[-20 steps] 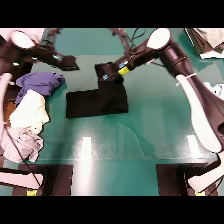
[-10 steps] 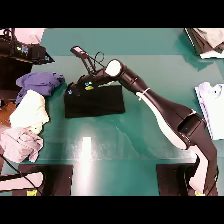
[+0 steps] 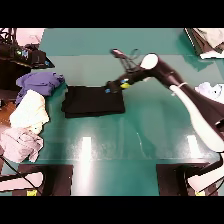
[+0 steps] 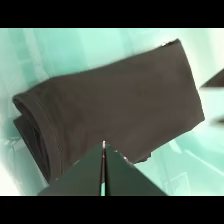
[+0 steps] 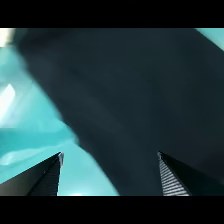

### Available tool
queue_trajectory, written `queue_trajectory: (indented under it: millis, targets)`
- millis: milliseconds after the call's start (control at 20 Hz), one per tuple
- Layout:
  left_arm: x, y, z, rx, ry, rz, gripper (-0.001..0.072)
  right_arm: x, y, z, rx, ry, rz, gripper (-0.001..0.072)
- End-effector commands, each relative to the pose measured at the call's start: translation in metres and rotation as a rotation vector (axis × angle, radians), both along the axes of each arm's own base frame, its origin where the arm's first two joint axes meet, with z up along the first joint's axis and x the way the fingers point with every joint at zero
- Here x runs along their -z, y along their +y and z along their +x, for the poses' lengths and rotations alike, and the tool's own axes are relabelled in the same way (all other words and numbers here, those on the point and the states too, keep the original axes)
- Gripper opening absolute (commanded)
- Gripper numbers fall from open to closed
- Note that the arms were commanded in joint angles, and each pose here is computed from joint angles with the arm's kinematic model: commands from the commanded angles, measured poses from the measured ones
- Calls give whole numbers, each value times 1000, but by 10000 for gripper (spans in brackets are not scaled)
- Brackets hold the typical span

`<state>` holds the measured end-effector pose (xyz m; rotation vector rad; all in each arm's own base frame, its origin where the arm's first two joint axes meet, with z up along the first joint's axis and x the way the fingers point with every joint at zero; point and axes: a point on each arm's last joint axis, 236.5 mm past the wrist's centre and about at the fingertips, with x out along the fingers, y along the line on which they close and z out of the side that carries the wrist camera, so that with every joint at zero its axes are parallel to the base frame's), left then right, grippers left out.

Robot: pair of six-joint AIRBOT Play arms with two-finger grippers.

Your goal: Fold the shirts.

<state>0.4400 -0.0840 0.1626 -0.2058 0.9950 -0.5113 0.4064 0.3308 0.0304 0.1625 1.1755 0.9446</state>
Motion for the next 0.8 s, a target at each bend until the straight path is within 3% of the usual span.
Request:
queue_trajectory:
  millis: [0, 200, 400, 600, 750]
  targets:
    - [9, -1, -3, 3, 26, -2, 26, 41, -75, 2, 191, 195, -28, 671]
    - [8, 0, -1, -4, 18, -3, 26, 74, -93, 11, 333, 316, 50, 670]
    - [8, 0, 0, -5, 16, -3, 26, 97, -54, 6, 263, 374, 60, 670]
    - [9, 0, -2, 1, 25, -3, 26, 98, 4, 8, 219, 434, 169, 652]
    - [10, -1, -4, 5, 32, -2, 26, 95, 33, 6, 157, 407, 187, 385]
